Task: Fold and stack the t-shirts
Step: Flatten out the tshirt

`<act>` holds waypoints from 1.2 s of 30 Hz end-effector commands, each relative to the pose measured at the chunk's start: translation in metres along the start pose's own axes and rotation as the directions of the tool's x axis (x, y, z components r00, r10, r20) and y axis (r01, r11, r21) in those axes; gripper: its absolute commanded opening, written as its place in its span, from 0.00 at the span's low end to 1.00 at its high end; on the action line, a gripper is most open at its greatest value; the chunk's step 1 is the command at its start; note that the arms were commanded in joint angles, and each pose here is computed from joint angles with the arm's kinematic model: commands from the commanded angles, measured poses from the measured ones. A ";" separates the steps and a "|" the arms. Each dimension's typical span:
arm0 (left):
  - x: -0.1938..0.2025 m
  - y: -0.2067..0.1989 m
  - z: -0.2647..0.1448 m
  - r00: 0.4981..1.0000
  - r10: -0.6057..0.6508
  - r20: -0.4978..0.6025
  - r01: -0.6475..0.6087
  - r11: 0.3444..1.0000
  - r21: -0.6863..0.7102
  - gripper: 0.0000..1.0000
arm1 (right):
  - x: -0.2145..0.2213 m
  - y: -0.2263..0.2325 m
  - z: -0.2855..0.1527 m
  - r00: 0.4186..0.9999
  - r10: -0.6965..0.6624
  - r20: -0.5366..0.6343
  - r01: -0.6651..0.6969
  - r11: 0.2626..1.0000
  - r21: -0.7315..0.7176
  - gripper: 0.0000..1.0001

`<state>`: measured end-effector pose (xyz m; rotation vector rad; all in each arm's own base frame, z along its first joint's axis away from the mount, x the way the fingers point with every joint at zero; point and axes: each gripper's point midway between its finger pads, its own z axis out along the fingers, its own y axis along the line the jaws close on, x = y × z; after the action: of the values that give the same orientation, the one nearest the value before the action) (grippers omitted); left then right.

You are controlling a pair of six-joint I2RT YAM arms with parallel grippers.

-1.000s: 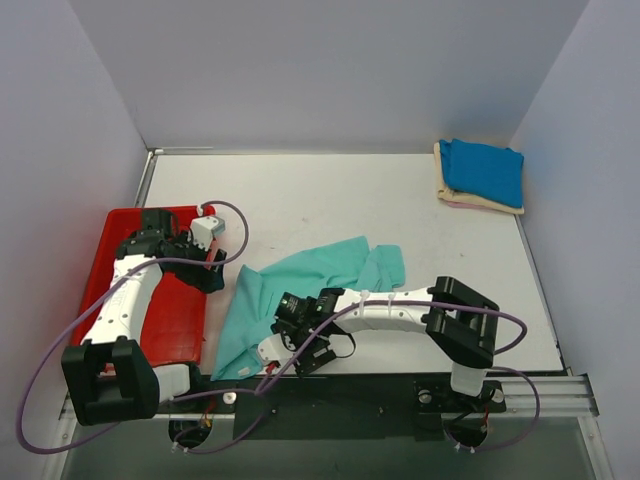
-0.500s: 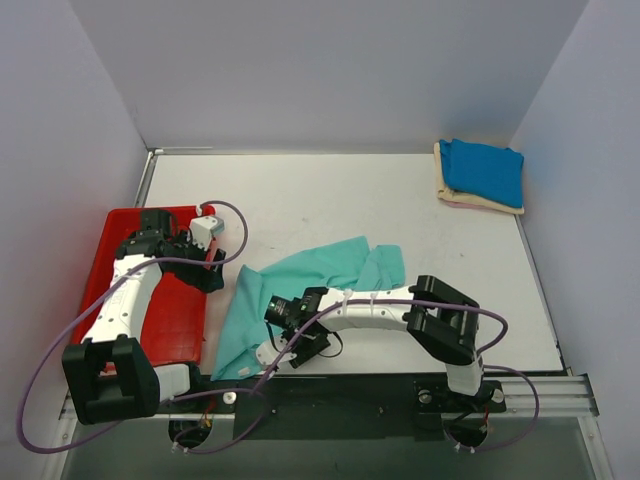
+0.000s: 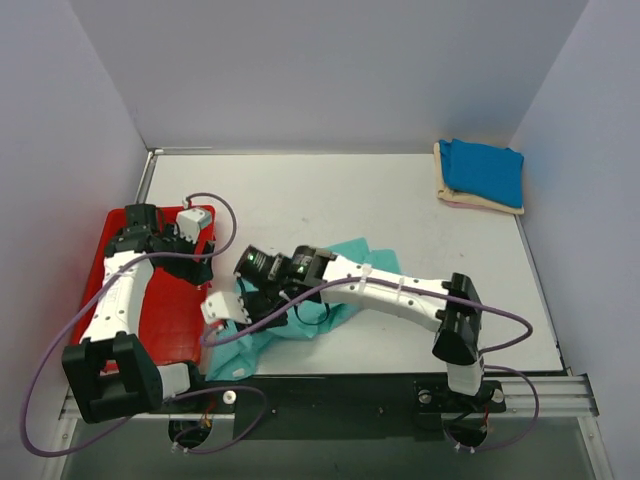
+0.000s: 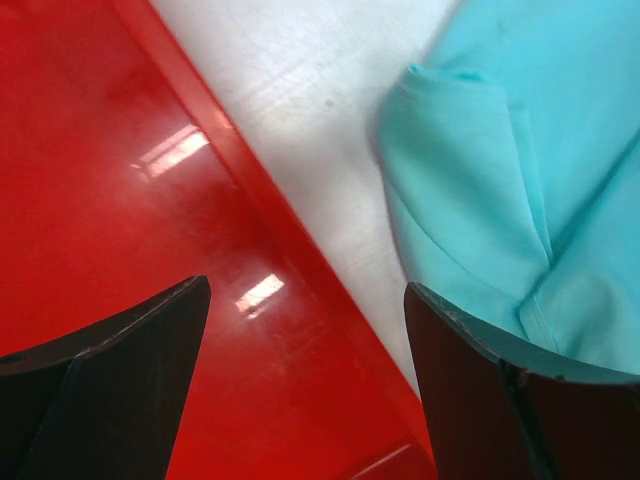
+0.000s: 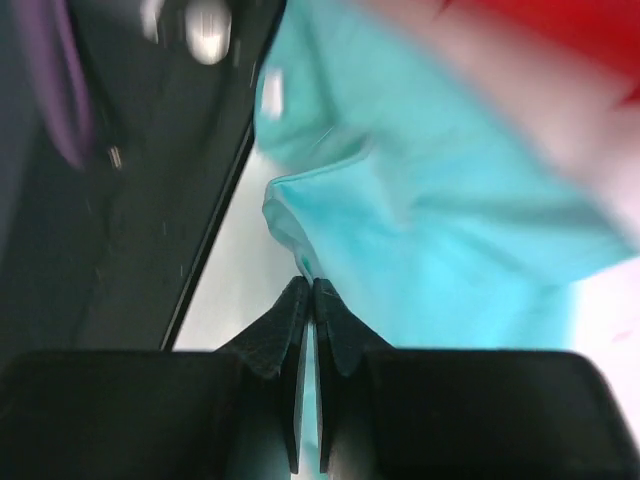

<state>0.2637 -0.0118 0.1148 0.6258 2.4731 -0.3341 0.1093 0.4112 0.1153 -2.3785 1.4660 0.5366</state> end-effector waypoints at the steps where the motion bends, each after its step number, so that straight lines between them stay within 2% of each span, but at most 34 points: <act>1: -0.062 0.042 -0.034 0.989 0.079 0.121 -0.059 0.985 -0.162 0.89 | -0.091 -0.028 -0.132 0.884 0.158 0.441 -0.176 0.984 0.001 0.00; 3: -0.088 0.055 -0.052 0.981 0.110 0.162 -0.072 0.972 -0.223 0.89 | -0.086 -0.080 -0.181 0.765 0.321 0.558 -0.392 0.920 0.008 0.00; 4: -0.096 0.059 -0.054 0.978 0.113 0.173 -0.070 0.969 -0.236 0.89 | -0.065 -0.115 -0.210 0.693 0.395 0.603 -0.527 0.848 0.051 0.00; 5: -0.113 0.065 -0.067 0.970 0.132 0.202 -0.074 0.959 -0.274 0.89 | -0.052 -0.134 -0.223 0.649 0.430 0.628 -0.604 0.792 0.082 0.00; 7: -0.137 0.073 -0.081 0.960 0.142 0.241 -0.065 0.951 -0.303 0.89 | 0.029 -0.184 -0.266 0.476 0.531 0.701 -0.822 0.553 0.139 0.00; 8: -0.143 0.074 -0.079 0.961 0.137 0.242 -0.061 0.953 -0.297 0.89 | 0.044 -0.188 -0.283 0.345 0.574 0.743 -0.894 0.441 0.075 0.00; 9: -0.158 0.076 -0.086 0.953 0.151 0.263 -0.065 0.949 -0.309 0.89 | 0.094 -0.202 -0.293 0.240 0.593 0.769 -0.946 0.319 0.049 0.00; 10: -0.168 0.071 -0.086 0.949 0.166 0.269 -0.080 0.950 -0.303 0.89 | 0.106 -0.203 -0.317 0.133 0.559 0.818 -0.969 0.248 -0.011 0.00; 11: -0.178 0.072 -0.088 0.945 0.175 0.276 -0.083 0.945 -0.316 0.89 | 0.166 -0.204 -0.314 0.029 0.568 0.823 -0.994 0.101 -0.035 0.00; 12: -0.193 0.061 -0.088 0.933 0.211 0.290 -0.114 0.941 -0.318 0.89 | 0.182 -0.203 -0.329 -0.035 0.510 0.859 -0.996 0.049 -0.069 0.00; 13: -0.199 0.059 -0.083 0.934 0.226 0.276 -0.128 0.935 -0.331 0.89 | 0.239 -0.194 -0.325 -0.122 0.491 0.863 -0.992 -0.086 -0.091 0.00; 14: -0.212 0.034 -0.073 0.921 0.276 0.276 -0.189 0.934 -0.304 0.89 | 0.261 -0.189 -0.336 -0.172 0.434 0.884 -0.982 -0.142 -0.122 0.00; 15: -0.215 0.027 -0.064 0.920 0.298 0.257 -0.218 0.929 -0.298 0.89 | 0.308 -0.170 -0.326 -0.259 0.412 0.874 -0.953 -0.254 -0.163 0.00; 16: -0.221 0.000 -0.052 0.904 0.347 0.250 -0.282 0.923 -0.261 0.89 | 0.325 -0.167 -0.329 -0.287 0.371 0.883 -0.941 -0.280 -0.188 0.00; 17: -0.224 -0.032 -0.036 0.884 0.403 0.239 -0.360 0.910 -0.204 0.89 | 0.358 -0.148 -0.316 -0.340 0.355 0.871 -0.911 -0.356 -0.210 0.00; 18: -0.219 -0.045 -0.024 0.879 0.423 0.221 -0.391 0.904 -0.174 0.89 | 0.370 -0.142 -0.313 -0.347 0.348 0.871 -0.902 -0.378 -0.208 0.00; 19: -0.218 -0.079 -0.008 0.849 0.482 0.216 -0.469 0.876 -0.112 0.89 | 0.389 -0.127 -0.299 -0.381 0.344 0.858 -0.879 -0.423 -0.221 0.00; 20: -0.206 -0.095 0.007 0.842 0.504 0.190 -0.502 0.862 -0.061 0.90 | 0.394 -0.124 -0.298 -0.388 0.333 0.859 -0.873 -0.430 -0.228 0.00; 21: -0.199 -0.130 0.023 0.805 0.564 0.187 -0.575 0.818 0.006 0.91 | 0.401 -0.116 -0.285 -0.414 0.338 0.845 -0.861 -0.445 -0.244 0.00; 22: -0.185 -0.144 0.037 0.794 0.587 0.160 -0.600 0.798 0.052 0.91 | 0.403 -0.115 -0.282 -0.417 0.336 0.844 -0.862 -0.442 -0.250 0.00; 23: -0.170 -0.178 0.054 0.751 0.643 0.147 -0.659 0.742 0.123 0.92 | 0.402 -0.114 -0.274 -0.429 0.350 0.833 -0.860 -0.439 -0.259 0.00; 24: -0.158 -0.192 0.063 0.731 0.670 0.131 -0.683 0.713 0.159 0.93 | 0.402 -0.111 -0.268 -0.441 0.358 0.823 -0.857 -0.441 -0.267 0.00; 25: -0.143 -0.223 0.076 0.683 0.719 0.128 -0.727 0.652 0.215 0.95 | 0.401 -0.114 -0.270 -0.429 0.350 0.833 -0.866 -0.423 -0.268 0.00; 27: -0.121 -0.267 0.092 0.616 0.776 0.138 -0.776 0.567 0.277 0.97 | 0.403 -0.110 -0.269 -0.422 0.344 0.839 -0.864 -0.434 -0.257 0.00; 29: -0.112 -0.296 0.107 0.580 0.802 0.145 -0.799 0.526 0.291 0.97 | 0.404 -0.108 -0.269 -0.407 0.341 0.847 -0.867 -0.436 -0.241 0.00; 32: -0.117 -0.316 0.134 0.572 0.807 0.148 -0.809 0.525 0.265 0.97 | 0.402 -0.105 -0.270 -0.390 0.348 0.853 -0.873 -0.433 -0.223 0.00; 33: -0.133 -0.321 0.139 0.576 0.798 0.177 -0.813 0.539 0.219 0.97 | 0.402 -0.104 -0.271 -0.377 0.350 0.857 -0.877 -0.431 -0.210 0.00; 36: -0.152 -0.318 0.165 0.581 0.800 0.146 -0.813 0.566 0.134 0.97 | 0.402 -0.099 -0.274 -0.357 0.344 0.868 -0.880 -0.435 -0.190 0.00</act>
<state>0.2276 -0.3645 0.0723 1.9367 1.8859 -0.3298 0.4076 0.0210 0.1553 0.4896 2.2089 0.7020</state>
